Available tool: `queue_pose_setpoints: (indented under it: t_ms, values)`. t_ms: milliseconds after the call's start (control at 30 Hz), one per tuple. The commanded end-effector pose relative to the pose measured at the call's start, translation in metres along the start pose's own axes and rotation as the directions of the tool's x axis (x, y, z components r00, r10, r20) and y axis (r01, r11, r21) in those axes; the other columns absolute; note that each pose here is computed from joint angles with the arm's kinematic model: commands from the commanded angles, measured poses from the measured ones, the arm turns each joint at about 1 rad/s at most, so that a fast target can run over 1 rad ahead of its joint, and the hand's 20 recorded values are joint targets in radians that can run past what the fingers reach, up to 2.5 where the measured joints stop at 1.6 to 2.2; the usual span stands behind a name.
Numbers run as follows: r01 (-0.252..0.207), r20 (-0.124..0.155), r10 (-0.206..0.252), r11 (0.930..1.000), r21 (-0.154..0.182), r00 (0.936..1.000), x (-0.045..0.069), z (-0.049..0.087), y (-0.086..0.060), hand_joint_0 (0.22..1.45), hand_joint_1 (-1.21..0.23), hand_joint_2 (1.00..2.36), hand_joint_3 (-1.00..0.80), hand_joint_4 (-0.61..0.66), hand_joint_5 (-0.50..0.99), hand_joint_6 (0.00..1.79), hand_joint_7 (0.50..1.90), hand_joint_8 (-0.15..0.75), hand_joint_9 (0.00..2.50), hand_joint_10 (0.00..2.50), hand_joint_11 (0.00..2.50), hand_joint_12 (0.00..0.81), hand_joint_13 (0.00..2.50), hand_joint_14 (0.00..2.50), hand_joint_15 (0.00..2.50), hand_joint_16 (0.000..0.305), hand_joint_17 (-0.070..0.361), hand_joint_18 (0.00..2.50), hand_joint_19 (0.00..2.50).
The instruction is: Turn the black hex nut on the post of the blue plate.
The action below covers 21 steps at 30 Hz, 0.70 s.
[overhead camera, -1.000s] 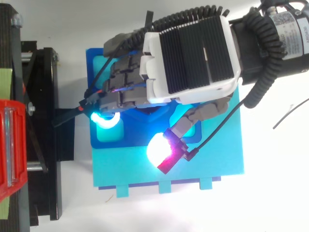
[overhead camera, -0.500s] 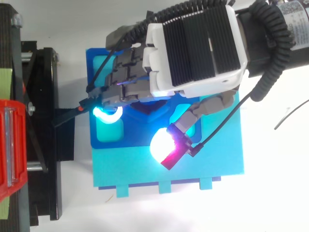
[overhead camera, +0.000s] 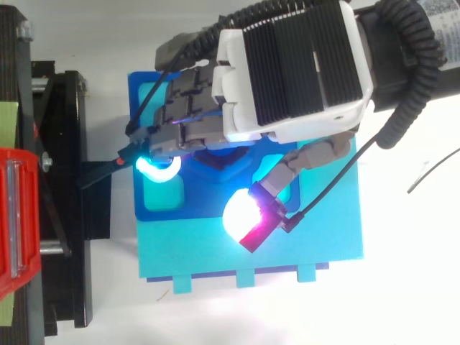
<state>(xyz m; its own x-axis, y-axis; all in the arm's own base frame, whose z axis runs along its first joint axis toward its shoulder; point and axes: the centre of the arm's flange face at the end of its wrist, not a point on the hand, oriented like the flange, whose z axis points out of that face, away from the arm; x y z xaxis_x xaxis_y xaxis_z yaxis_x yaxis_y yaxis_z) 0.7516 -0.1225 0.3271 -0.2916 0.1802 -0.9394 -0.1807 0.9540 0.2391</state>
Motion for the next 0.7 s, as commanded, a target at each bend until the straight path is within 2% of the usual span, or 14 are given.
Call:
queue_pose_setpoints:
  t_ms: [0, 533, 667]
  values:
    - [0.005, 0.001, -0.005, 1.0000, 0.002, 1.0000, -0.001, -0.001, -0.002, 0.49, -0.45, 1.00, -0.50, 0.17, -0.18, 0.50, 0.84, 0.196, 0.55, 0.01, 0.22, 0.298, 0.63, 0.01, 0.35, 0.027, 0.061, 0.15, 0.38]
    - [0.019, -0.005, -0.019, 0.9998, -0.003, 0.9998, -0.002, -0.010, -0.018, 0.49, -0.45, 1.00, -0.50, 0.18, -0.17, 0.50, 0.87, 0.195, 0.55, 0.01, 0.22, 0.297, 0.63, 0.01, 0.34, 0.027, 0.060, 0.15, 0.37]
    - [0.023, -0.019, -0.023, 0.9997, 0.000, 0.9996, -0.001, -0.014, -0.021, 0.49, -0.45, 1.00, -0.50, 0.18, -0.17, 0.50, 0.88, 0.197, 0.55, 0.01, 0.23, 0.296, 0.63, 0.01, 0.34, 0.027, 0.060, 0.15, 0.37]
